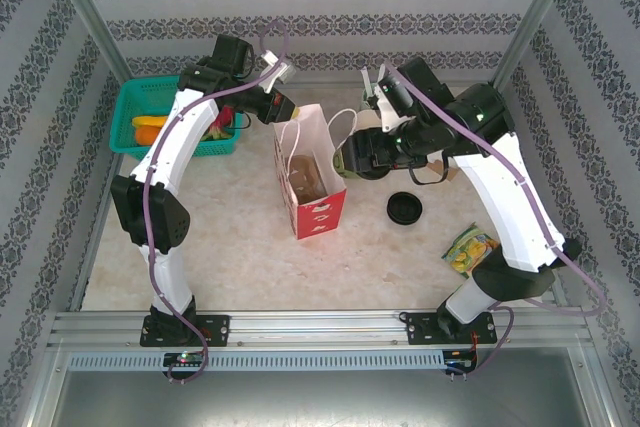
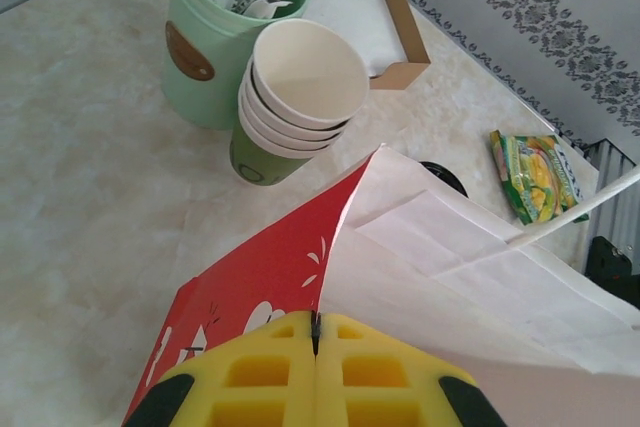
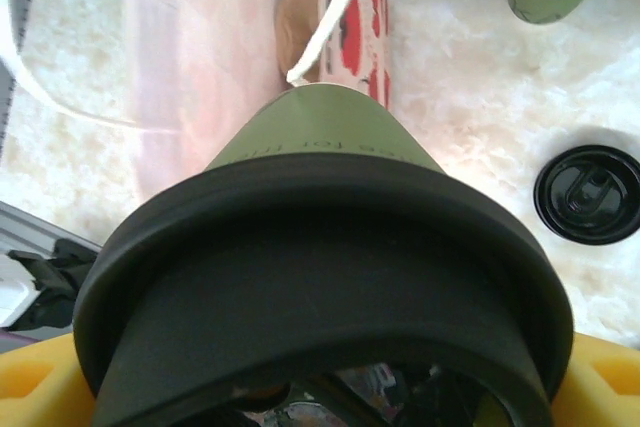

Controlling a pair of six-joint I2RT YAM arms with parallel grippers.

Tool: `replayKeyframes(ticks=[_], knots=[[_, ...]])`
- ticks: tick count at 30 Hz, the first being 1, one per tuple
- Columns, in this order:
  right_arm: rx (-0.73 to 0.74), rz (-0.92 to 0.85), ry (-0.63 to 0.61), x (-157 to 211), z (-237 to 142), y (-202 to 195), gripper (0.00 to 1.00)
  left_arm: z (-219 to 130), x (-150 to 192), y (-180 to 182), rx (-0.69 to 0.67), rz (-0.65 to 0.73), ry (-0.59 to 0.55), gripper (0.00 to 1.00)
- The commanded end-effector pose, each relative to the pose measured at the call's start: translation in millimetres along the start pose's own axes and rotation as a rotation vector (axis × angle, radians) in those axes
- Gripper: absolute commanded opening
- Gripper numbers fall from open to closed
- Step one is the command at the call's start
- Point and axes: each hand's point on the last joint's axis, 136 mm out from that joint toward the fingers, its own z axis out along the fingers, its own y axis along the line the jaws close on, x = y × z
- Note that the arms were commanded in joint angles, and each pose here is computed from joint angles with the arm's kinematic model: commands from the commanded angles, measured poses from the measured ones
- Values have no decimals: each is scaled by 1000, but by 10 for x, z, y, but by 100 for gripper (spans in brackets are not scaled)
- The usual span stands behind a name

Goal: Pack the takeout coffee

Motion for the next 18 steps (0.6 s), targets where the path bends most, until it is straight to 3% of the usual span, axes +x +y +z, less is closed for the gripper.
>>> replayKeyframes(ticks=[1,11,18], knots=[[54,36,158,427,-105,-86,47,-93,-114,-101,-35,-21,-21,0],[129,12,174,352,141,10,47,-86,-177,-201,-61,-150,-49,0],[138,-59,209,254,396,141,47,-95,-133,-210,-101,-187,-32,8]])
